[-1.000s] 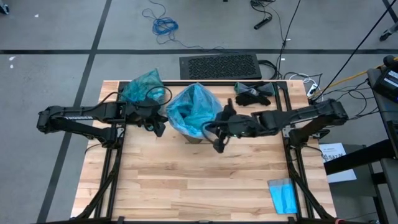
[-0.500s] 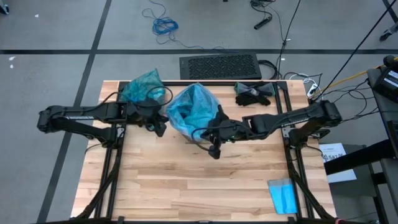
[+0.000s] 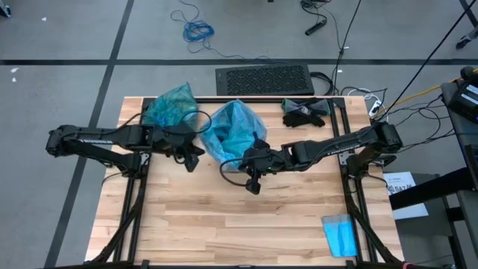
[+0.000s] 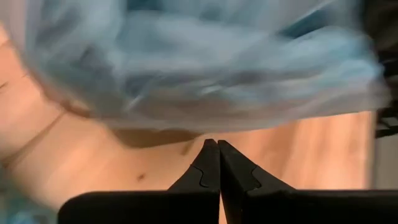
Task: Place trash/remove bag and relplace
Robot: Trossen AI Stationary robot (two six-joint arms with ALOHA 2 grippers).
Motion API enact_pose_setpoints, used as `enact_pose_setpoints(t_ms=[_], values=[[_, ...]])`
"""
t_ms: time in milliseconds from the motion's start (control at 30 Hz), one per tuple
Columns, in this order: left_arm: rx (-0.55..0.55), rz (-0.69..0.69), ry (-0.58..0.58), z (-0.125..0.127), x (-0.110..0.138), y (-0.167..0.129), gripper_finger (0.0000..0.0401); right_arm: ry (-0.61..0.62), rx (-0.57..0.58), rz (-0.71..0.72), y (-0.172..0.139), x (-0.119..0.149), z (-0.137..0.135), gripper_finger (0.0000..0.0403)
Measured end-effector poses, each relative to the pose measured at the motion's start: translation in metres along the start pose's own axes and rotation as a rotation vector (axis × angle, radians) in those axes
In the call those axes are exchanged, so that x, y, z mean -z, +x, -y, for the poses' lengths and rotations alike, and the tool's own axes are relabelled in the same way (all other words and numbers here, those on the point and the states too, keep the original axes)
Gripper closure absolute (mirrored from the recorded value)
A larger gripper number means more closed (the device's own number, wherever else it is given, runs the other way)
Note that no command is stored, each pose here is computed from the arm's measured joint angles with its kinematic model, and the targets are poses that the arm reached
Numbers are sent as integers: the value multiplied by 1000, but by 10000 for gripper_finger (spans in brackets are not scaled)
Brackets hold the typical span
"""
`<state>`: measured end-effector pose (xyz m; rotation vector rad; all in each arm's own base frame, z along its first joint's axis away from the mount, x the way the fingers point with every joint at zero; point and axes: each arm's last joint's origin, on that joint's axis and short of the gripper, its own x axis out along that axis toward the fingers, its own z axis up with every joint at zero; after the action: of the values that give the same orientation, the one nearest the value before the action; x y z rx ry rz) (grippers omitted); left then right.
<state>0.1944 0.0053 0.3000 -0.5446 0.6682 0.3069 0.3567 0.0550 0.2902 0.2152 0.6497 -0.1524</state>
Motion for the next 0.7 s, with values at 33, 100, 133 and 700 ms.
enact_pose_setpoints(t_ms=[33, 100, 133, 700], values=[[27, 16, 3, 3, -2, -6, 401, 0, 0, -1, 0, 0, 0, 403], [71, 51, 15, 9, -5, -18, 401, 0, -3, 2, -1, 0, 0, 403], [90, 64, 23, 12, -6, -23, 401, 1, -3, 2, -1, 0, 0, 403], [166, 127, 151, 66, -3, 42, 401, 16, 2, 3, 0, -3, 6, 403]])
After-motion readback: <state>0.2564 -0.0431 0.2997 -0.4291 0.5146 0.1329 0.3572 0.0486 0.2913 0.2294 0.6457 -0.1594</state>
